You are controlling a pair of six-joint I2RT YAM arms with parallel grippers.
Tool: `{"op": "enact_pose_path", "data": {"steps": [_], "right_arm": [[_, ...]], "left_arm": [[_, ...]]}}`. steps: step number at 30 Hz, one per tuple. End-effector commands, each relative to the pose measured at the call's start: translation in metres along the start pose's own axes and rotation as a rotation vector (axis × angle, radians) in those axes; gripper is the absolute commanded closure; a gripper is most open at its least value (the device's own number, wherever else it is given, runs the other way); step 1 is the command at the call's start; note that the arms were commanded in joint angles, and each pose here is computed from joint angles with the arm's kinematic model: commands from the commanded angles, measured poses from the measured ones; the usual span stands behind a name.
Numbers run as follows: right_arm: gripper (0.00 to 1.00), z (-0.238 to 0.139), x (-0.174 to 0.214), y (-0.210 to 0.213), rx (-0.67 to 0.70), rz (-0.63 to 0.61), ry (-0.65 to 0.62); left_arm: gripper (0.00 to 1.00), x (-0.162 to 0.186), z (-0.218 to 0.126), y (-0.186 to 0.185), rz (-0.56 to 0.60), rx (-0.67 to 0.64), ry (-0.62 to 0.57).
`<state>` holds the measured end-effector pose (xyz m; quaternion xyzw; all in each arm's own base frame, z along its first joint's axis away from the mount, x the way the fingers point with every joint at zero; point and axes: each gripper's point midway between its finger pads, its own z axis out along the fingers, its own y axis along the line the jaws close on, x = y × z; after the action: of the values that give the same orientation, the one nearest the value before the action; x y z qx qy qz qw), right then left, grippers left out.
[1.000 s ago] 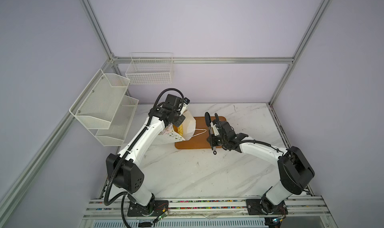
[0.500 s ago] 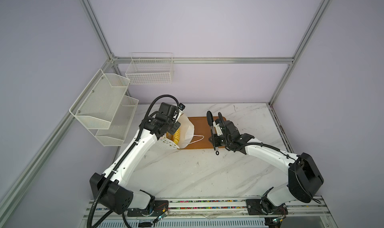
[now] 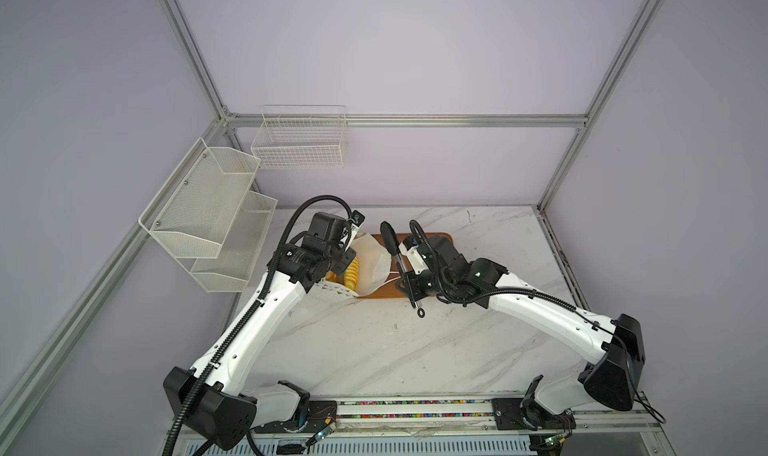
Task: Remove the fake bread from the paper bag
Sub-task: 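Tilt the bag toward the tray with the left gripper while the right gripper approaches, then insert the tongs into the bag mouth with the right gripper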
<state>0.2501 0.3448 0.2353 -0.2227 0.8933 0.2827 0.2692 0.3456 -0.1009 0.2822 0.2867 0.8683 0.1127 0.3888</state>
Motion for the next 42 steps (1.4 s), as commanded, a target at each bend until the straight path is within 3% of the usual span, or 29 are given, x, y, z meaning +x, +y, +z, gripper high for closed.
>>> {"op": "enact_pose_path", "data": {"steps": [1, 6, 11, 19, 26, 35, 42], "right_arm": [[0.98, -0.010, 0.017, 0.004, 0.023, 0.010, 0.100], [0.96, -0.016, 0.038, 0.025, -0.067, 0.050, 0.204], [0.89, -0.008, 0.054, 0.026, -0.057, 0.046, 0.304], [0.77, 0.005, 0.045, 0.036, -0.056, 0.028, 0.346], [0.72, 0.023, 0.060, 0.054, -0.171, 0.066, 0.451], [0.61, 0.039, 0.062, 0.041, -0.093, 0.087, 0.462], [0.59, 0.050, 0.051, 0.033, -0.050, 0.084, 0.414]], "left_arm": [[1.00, 0.007, 0.002, -0.003, -0.010, -0.007, 0.003], [1.00, 0.000, 0.000, -0.003, -0.011, -0.015, -0.026], [1.00, -0.007, -0.003, -0.003, -0.001, -0.035, -0.061], [1.00, -0.009, -0.007, -0.012, 0.017, -0.080, -0.147], [1.00, -0.012, -0.009, -0.024, 0.106, -0.133, -0.179], [1.00, -0.015, -0.016, -0.028, 0.094, -0.133, -0.243], [1.00, -0.013, -0.019, -0.028, 0.093, -0.136, -0.258]]}}
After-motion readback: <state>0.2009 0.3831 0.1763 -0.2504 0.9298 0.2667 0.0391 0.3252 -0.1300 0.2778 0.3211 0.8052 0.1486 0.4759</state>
